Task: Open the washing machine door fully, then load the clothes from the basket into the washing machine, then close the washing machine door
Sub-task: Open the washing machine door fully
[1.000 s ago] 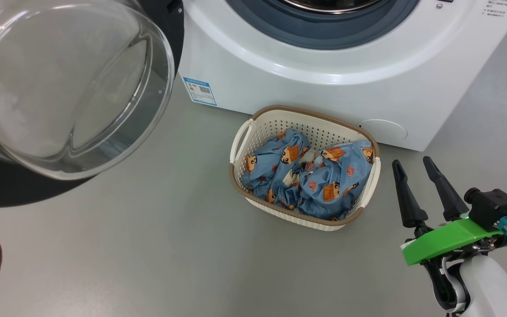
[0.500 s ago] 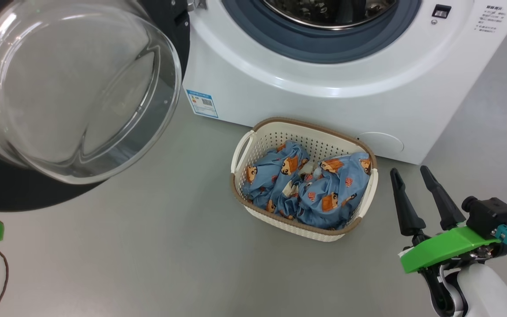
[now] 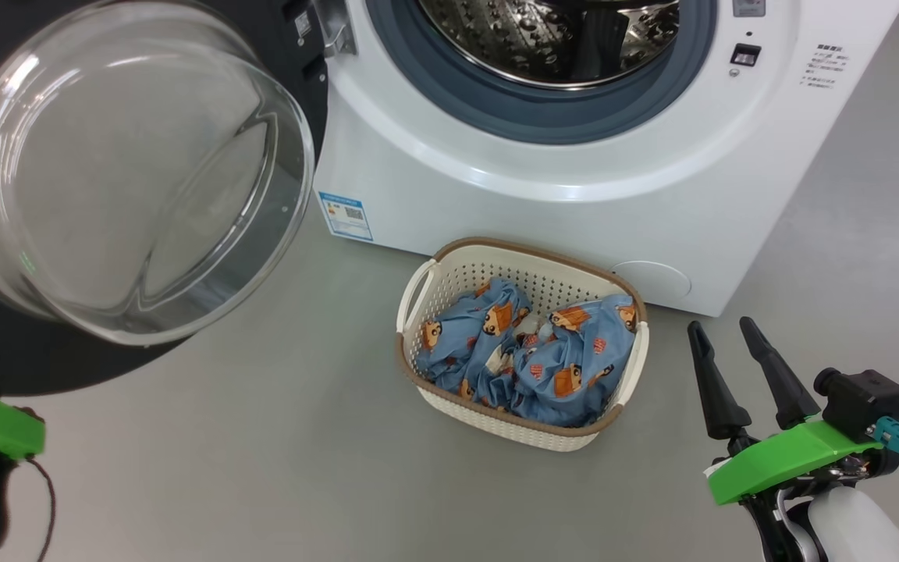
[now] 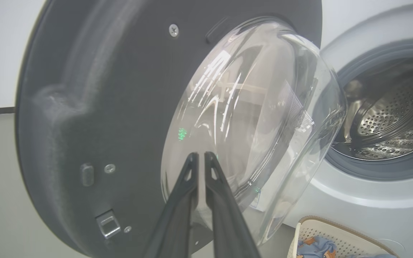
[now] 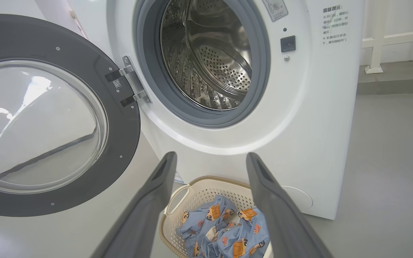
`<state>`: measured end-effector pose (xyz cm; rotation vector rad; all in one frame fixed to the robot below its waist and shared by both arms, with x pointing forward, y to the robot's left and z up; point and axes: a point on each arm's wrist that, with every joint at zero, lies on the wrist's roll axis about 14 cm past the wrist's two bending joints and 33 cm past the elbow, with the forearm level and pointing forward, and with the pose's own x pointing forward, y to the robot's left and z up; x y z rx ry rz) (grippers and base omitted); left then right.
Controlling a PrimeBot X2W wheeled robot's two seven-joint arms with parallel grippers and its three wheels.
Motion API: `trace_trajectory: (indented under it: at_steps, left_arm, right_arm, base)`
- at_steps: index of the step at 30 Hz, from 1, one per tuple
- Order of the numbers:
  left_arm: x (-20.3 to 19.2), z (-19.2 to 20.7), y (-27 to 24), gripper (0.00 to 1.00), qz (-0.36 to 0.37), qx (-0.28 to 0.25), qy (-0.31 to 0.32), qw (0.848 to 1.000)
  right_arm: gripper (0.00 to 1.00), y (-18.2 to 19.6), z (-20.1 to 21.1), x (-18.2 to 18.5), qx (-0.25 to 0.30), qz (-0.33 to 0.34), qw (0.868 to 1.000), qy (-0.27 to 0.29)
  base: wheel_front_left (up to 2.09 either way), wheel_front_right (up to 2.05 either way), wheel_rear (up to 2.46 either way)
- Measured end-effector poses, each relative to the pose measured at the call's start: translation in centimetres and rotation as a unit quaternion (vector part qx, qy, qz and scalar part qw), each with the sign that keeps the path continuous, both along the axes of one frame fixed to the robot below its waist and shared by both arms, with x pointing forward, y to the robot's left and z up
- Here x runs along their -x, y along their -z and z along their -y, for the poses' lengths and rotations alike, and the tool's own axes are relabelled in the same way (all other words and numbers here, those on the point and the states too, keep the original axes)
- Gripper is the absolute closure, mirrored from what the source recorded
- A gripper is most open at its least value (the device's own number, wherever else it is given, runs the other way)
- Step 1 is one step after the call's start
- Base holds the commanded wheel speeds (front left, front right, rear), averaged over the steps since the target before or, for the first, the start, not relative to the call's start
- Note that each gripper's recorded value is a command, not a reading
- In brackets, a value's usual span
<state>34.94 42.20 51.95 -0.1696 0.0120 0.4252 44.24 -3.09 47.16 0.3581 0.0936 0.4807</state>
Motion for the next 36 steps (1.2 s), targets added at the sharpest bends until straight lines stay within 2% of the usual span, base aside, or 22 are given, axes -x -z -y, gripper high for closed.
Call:
trace_trajectory:
  at_steps: [1,2,3,4,5,18,36]
  left_arm:
    - [-0.1,0.5,0.0,1.0,0.006,0.004,0.005,1.0]
    - [-0.2,1.0,-0.1,0.8,0.013,0.007,0.01,1.0]
    - [-0.3,1.4,-0.3,0.36,0.018,0.008,0.015,1.0]
    - [-0.4,1.9,-0.4,0.02,0.023,0.006,0.022,0.999]
    - [-0.5,2.4,-0.6,0.0,0.027,0.004,0.029,0.999]
    - [-2.0,9.0,-2.2,0.0,0.087,0.022,0.098,0.991]
    - [-4.0,17.1,-2.0,0.0,0.1,0.047,0.184,0.977]
  right_arm:
    - [0.0,-0.1,0.1,0.1,0.001,0.002,1.0,0.0]
    - [0.0,-0.3,0.1,0.2,0.0,0.003,1.0,0.0]
    - [0.0,-0.4,0.1,0.3,0.001,0.004,1.0,-0.001]
    - [0.0,-0.6,0.3,0.4,0.001,0.006,1.0,0.001]
    - [0.0,-0.8,0.4,0.5,0.001,0.009,1.0,0.003]
    - [0.0,-1.7,4.1,1.9,0.015,0.023,0.999,0.04]
    - [0.0,-3.4,10.1,4.0,0.032,0.047,0.992,0.11]
  base:
    - [0.0,0.0,0.0]
    - [0.0,0.0,0.0]
    - [0.0,0.0,0.0]
    - [0.0,0.0,0.0]
    - [0.0,0.0,0.0]
    - [0.0,0.0,0.0]
    - [0.0,0.0,0.0]
